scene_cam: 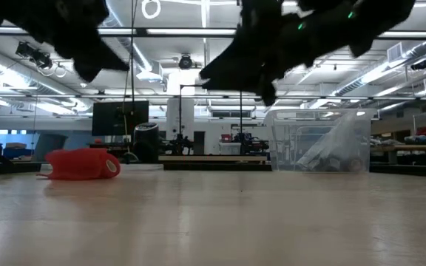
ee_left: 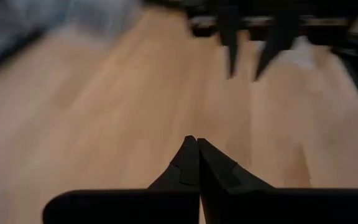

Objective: Roll bandage
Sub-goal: Roll the red bandage

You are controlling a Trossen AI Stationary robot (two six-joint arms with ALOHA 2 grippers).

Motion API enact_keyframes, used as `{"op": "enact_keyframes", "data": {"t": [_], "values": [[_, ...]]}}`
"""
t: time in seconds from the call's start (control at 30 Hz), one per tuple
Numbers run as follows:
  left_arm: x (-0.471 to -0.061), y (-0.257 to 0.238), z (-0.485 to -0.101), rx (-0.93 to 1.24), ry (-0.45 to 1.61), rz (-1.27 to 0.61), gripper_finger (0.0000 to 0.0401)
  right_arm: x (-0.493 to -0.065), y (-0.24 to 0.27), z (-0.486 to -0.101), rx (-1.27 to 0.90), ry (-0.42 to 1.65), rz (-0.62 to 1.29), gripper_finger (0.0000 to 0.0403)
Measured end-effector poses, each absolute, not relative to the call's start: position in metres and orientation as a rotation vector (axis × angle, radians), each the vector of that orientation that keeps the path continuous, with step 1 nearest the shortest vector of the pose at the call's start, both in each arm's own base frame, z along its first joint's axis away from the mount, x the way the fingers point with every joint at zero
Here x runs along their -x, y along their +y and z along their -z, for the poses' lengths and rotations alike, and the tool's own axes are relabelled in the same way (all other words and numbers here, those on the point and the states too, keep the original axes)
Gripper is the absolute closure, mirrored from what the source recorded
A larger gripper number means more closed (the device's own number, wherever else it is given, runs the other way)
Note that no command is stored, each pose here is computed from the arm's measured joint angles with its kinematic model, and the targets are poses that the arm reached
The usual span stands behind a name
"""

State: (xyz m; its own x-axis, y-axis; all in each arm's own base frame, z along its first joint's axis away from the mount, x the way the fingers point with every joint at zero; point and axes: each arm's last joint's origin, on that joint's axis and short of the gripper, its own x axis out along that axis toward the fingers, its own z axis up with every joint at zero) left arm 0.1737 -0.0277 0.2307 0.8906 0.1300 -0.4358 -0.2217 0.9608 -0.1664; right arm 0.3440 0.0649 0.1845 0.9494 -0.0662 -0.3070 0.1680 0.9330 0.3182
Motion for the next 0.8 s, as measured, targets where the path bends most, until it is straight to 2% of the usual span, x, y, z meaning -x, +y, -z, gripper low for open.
{"op": "enact_keyframes", "data": {"t": [0.23,0.57,0.8], "values": [[-0.153,-0.006,-0.21,0.429,0.658,-0.417,0.0401,-0.378,0.046,-0.152,-0.355,0.306,0.13,0.0297],[-0.127,0.023,-0.192,0.465,0.922,-0.701,0.0401,-0.394,0.038,-0.144,-0.313,0.304,0.125,0.0327],[-0.132,0.028,-0.176,0.528,0.976,-0.634,0.0401,-0.394,0.038,-0.144,-0.287,0.312,0.122,0.0343]]}}
